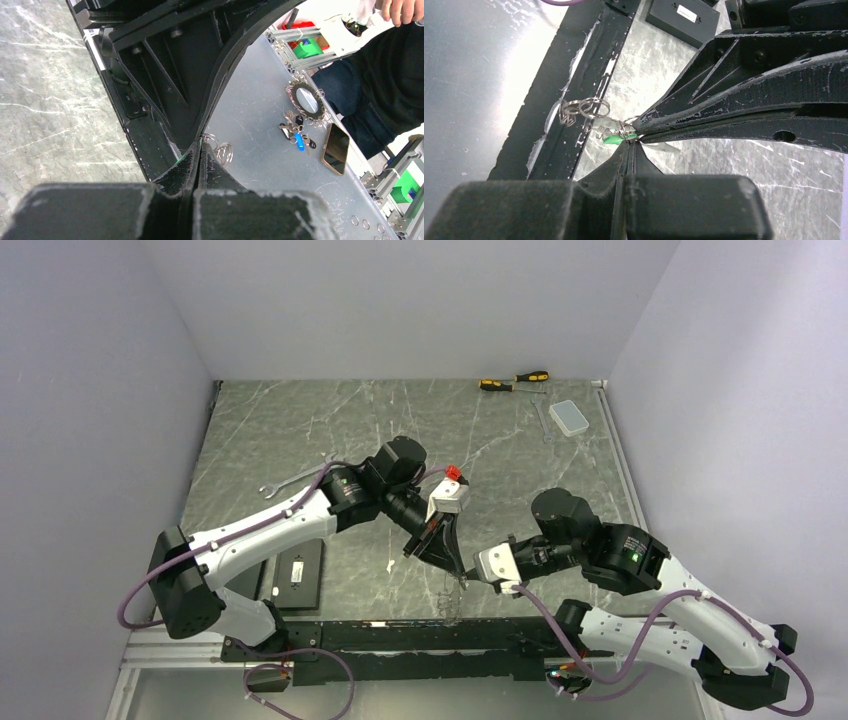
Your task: Put the keys on the keyring
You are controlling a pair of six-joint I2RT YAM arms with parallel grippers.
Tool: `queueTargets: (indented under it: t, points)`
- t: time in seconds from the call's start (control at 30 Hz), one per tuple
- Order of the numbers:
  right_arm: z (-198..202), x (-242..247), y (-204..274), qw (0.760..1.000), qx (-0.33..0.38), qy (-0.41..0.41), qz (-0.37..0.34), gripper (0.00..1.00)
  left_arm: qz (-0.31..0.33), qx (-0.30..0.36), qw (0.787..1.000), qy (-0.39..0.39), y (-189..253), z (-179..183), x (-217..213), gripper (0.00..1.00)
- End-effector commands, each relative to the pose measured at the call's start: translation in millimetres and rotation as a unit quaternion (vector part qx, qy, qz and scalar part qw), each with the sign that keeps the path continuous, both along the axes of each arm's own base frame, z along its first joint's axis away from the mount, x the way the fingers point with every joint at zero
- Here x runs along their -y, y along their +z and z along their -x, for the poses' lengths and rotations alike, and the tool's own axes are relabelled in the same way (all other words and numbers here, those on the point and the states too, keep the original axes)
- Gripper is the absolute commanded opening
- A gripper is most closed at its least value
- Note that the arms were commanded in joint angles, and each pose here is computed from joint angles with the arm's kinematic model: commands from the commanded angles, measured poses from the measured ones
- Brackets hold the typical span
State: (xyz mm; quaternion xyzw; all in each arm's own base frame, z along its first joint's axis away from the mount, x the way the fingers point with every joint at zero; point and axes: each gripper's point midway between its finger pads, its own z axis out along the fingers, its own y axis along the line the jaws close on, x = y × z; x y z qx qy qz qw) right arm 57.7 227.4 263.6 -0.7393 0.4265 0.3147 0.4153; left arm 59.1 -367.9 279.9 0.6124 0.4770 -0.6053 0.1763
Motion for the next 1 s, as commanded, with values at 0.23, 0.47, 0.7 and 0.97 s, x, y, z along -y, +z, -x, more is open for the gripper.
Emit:
queueTargets:
  t: [0.23,0.47,0.7,0.97]
  points:
    - [-29.4,-2.1,34.1,0.993,0.060,-0.076,-0.063,0.00,0.020,0.043,0.998,0.043,22.9,-1.2,-8.6,0.00]
    - [-47.6,2.7,37.5,0.982,0.084,-0.136,-0.098,0.00,0.031,0.034,0.988,0.146,37.8,-19.6,-7.1,0.00]
    - [-65.4,1.6,43.1,0.970,0.105,-0.178,-0.124,0.00,0.029,0.007,0.974,0.223,39.7,-34.2,-7.0,0.00]
    - [-92.9,2.3,47.5,0.948,0.080,-0.271,-0.145,0.00,0.035,-0.026,0.934,0.353,54.9,-64.4,-14.9,0.00]
